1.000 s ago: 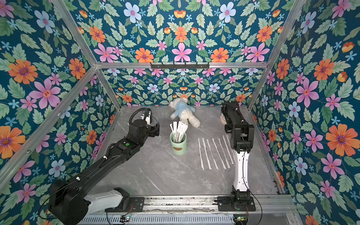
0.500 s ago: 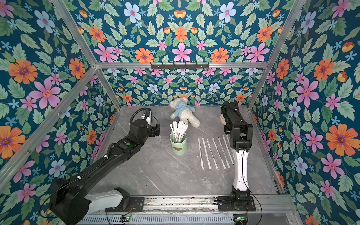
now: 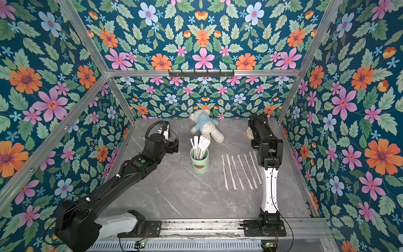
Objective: Take the straws out of the storage container
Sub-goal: Place the straw at the center of the board.
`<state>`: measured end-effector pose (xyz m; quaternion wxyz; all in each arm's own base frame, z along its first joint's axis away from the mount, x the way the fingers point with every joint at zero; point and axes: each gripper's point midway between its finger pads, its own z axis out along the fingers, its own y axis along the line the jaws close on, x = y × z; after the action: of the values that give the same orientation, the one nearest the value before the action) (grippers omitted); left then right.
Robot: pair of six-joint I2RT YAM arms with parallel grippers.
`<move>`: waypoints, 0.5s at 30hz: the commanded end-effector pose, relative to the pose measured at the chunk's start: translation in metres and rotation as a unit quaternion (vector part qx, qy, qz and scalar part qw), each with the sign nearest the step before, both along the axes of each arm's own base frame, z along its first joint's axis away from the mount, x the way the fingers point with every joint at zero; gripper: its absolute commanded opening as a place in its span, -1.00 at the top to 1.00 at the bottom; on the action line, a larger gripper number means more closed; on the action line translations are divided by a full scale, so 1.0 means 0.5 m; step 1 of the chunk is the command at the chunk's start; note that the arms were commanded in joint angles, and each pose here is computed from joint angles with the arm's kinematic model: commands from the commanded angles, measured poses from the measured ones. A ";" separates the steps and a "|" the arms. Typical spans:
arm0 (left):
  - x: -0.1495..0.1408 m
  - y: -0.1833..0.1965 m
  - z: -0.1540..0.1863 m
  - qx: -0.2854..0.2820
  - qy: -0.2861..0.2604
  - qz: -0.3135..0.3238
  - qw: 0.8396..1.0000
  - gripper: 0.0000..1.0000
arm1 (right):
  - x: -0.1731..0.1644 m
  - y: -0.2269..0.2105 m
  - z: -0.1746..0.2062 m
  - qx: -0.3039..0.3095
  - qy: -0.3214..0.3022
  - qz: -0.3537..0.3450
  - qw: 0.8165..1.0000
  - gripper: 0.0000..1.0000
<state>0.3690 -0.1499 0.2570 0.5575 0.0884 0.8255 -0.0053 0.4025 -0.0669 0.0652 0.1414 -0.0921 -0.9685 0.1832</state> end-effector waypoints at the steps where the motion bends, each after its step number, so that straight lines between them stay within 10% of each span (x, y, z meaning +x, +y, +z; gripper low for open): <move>1: 0.002 0.001 0.016 -0.003 -0.011 0.001 1.000 -0.93 | -0.034 0.002 0.024 0.003 0.030 -0.002 1.000 0.71; 8: 0.001 0.000 0.018 -0.003 -0.013 0.001 1.000 -0.93 | -0.025 0.017 0.036 0.019 -0.001 -0.016 1.000 0.70; 15: 0.000 -0.002 0.021 -0.009 -0.013 -0.002 1.000 -0.93 | 0.011 0.178 0.117 0.152 -0.161 0.014 0.975 0.68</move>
<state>0.3681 -0.1494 0.2589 0.5590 0.0880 0.8245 -0.0063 0.3934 -0.0200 0.1094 0.0605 -0.0946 -0.9885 0.1010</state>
